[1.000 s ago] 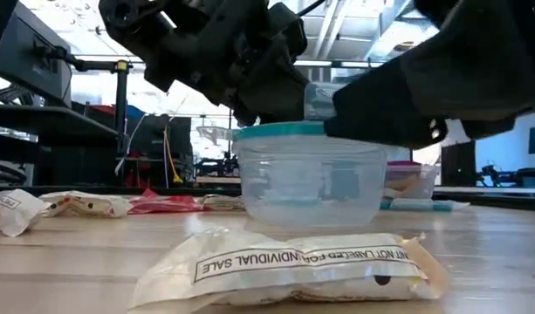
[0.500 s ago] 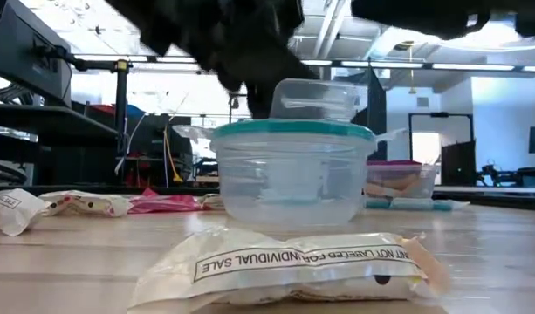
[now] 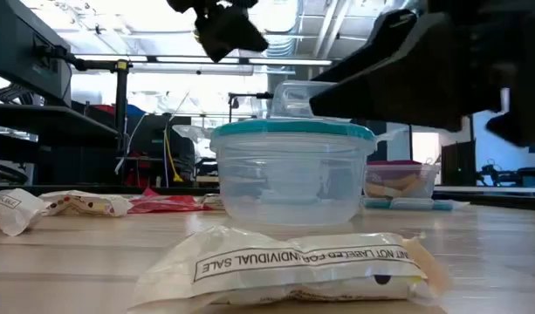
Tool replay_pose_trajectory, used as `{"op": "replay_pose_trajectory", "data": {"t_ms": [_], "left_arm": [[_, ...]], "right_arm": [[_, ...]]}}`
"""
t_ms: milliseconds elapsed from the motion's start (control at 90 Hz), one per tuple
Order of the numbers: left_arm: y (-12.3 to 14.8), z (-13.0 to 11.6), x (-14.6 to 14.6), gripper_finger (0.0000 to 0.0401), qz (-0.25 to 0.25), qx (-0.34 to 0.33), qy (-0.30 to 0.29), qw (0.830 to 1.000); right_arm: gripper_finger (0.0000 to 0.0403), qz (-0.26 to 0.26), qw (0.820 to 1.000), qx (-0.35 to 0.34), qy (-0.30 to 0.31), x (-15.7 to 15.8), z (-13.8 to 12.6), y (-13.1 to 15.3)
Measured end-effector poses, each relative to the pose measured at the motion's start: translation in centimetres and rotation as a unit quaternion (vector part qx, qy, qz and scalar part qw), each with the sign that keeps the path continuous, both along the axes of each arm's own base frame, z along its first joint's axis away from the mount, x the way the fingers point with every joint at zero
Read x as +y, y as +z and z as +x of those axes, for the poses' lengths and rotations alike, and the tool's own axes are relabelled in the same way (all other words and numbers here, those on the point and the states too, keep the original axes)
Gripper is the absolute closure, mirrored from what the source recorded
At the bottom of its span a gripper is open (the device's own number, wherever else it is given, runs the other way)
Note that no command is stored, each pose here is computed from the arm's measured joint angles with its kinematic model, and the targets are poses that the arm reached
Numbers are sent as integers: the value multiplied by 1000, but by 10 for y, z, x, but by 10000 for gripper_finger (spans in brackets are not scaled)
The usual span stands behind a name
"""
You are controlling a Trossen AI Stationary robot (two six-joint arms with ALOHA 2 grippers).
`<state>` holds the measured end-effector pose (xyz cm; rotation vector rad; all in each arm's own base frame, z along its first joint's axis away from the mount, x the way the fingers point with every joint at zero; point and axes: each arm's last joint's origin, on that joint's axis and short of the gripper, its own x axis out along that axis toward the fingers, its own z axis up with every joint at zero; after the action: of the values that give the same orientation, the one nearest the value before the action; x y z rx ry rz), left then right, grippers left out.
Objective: Sort candy
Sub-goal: Open the center transparent bin
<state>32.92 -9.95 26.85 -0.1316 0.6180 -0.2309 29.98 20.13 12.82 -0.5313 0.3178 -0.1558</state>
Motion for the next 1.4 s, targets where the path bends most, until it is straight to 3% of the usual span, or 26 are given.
{"op": "replay_pose_trajectory", "data": {"t_ms": [256, 500, 700, 844, 956, 1133, 1233, 1400], "left_arm": [[-3, -3, -2, 182, 2, 20, 1, 1000], [-3, -3, -2, 182, 6, 19, -2, 1000], [0, -8, 1, 182, 26, 25, 21, 999], [21, -27, 9, 182, 41, 17, 64, 997], [49, -54, 19, 182, 59, -10, 104, 993], [86, -113, 42, 182, 113, -41, 191, 974], [101, -140, 55, 182, 121, -64, 228, 964], [113, -168, 67, 182, 109, -85, 241, 961]], "right_arm": [[385, -14, 1000, 16, 10, 2, 0, -1], [389, -19, 1000, -3, 11, 7, 13, 15], [393, -113, 993, -25, -29, 13, 32, 47], [393, -159, 985, -32, -54, 5, 44, 75], [393, -149, 984, -47, -87, -19, 52, 102], [393, -103, 980, -65, -157, -96, 67, 135], [393, -40, 982, -93, -160, -146, 75, 146], [393, 80, 978, -124, -144, -219, 92, 142]]}}
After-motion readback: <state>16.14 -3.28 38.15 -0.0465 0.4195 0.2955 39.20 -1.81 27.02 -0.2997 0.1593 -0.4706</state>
